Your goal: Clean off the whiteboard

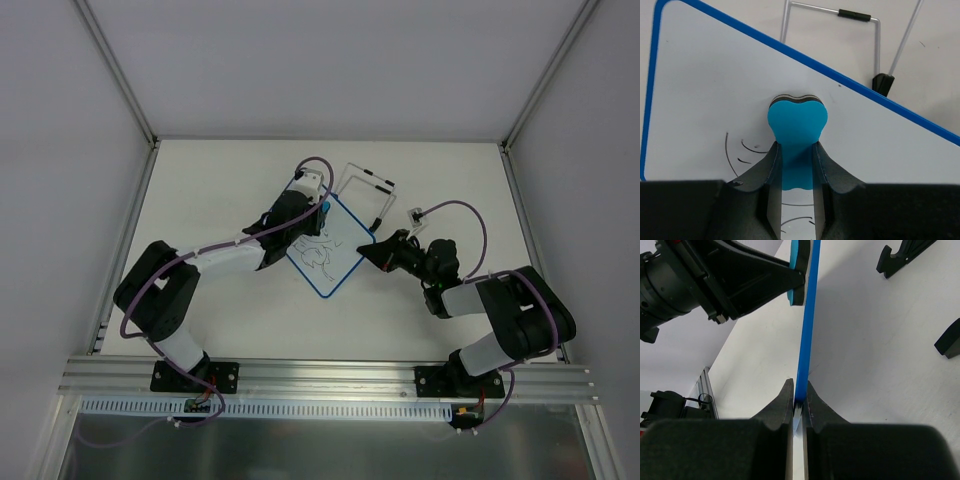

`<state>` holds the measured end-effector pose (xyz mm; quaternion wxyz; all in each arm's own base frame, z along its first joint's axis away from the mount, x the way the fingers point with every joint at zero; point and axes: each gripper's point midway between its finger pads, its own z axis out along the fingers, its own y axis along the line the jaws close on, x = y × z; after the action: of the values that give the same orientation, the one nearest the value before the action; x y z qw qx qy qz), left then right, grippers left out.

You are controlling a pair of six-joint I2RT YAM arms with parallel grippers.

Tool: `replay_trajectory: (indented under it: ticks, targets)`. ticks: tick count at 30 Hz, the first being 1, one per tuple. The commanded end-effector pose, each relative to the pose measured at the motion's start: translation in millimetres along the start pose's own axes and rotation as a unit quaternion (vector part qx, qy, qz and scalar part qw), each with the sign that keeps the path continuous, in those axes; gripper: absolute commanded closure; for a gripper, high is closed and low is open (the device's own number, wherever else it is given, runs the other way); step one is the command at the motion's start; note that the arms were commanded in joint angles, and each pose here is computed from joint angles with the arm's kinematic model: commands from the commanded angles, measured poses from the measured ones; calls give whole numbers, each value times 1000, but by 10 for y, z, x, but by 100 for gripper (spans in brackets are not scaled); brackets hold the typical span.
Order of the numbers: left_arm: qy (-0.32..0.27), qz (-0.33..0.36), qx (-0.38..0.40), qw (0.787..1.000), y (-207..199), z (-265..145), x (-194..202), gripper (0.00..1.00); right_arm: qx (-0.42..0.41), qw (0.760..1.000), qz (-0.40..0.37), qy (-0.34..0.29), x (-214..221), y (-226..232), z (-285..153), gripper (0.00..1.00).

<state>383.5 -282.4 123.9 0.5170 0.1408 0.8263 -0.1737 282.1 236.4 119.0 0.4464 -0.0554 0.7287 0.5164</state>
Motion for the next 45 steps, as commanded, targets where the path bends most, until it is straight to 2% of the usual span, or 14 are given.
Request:
replay_trajectory:
  ticks: [1,11,14,17,22,28,32,40,45]
  targets:
    - [108,40,42,992,-291,-154,647,100,-113,983,-143,-28,-198,502,4,100]
    - [90,58,86,990,-627,-214,336,100,-115,984,-138,-17,-146,474,20,100]
    - [88,62,78,991,-606,-190,303,100,-115,984,-138,-15,-141,473,23,100]
    - [79,60,18,995,-370,-134,246,100,-118,983,-138,-16,-142,490,11,100]
    - [72,2,-42,996,191,-65,102,100,-121,983,-138,-13,-129,506,-4,100]
    - [66,-35,-70,995,696,-15,-31,100,-124,983,-136,-11,-126,515,2,100]
    - [73,-25,-54,996,777,110,-47,100,-128,982,-136,-7,-118,525,11,100]
    - [77,-3,45,996,331,155,25,100,-139,981,-136,-2,-122,563,20,100]
    - [81,-7,85,993,-57,-41,344,100,-140,981,-135,-2,-129,563,30,100]
